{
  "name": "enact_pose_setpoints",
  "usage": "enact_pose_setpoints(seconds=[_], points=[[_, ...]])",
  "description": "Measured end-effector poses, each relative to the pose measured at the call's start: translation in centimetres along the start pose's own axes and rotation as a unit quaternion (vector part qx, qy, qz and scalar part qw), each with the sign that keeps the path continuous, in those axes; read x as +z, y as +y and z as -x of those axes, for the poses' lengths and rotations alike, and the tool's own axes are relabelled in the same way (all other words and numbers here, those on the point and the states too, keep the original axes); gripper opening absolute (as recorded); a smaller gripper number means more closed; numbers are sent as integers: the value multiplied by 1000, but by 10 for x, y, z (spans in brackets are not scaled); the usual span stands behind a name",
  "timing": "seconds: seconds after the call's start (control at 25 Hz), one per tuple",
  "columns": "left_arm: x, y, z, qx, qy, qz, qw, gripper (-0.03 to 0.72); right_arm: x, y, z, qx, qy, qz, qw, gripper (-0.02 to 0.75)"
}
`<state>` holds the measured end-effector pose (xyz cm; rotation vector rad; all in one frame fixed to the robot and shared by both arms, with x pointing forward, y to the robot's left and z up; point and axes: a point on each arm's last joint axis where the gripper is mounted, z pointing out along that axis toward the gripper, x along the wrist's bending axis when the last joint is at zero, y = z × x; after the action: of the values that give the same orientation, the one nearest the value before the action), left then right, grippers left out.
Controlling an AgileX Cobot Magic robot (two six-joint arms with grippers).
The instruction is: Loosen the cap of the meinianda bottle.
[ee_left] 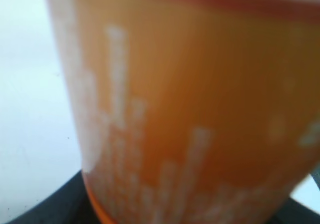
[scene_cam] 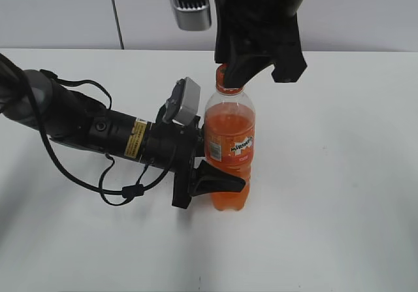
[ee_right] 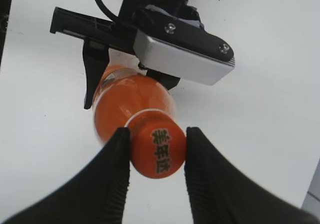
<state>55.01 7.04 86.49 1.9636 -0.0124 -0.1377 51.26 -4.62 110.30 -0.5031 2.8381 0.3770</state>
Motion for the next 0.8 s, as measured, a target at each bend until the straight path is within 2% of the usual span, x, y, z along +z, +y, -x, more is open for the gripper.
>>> enact_pose_setpoints(seconds=[0.16, 0.32, 0.8], points=[[0, 0, 0, -3, 2, 0, 1000, 400, 0, 0, 0, -58, -3, 0, 998, 233], [0, 0, -1, -3, 3, 1, 1000, 400, 0, 1, 0, -77, -2, 4, 997, 229], [0, 0, -1, -3, 3, 1, 1000, 399, 0, 1, 0, -37, -3, 4, 999, 241]])
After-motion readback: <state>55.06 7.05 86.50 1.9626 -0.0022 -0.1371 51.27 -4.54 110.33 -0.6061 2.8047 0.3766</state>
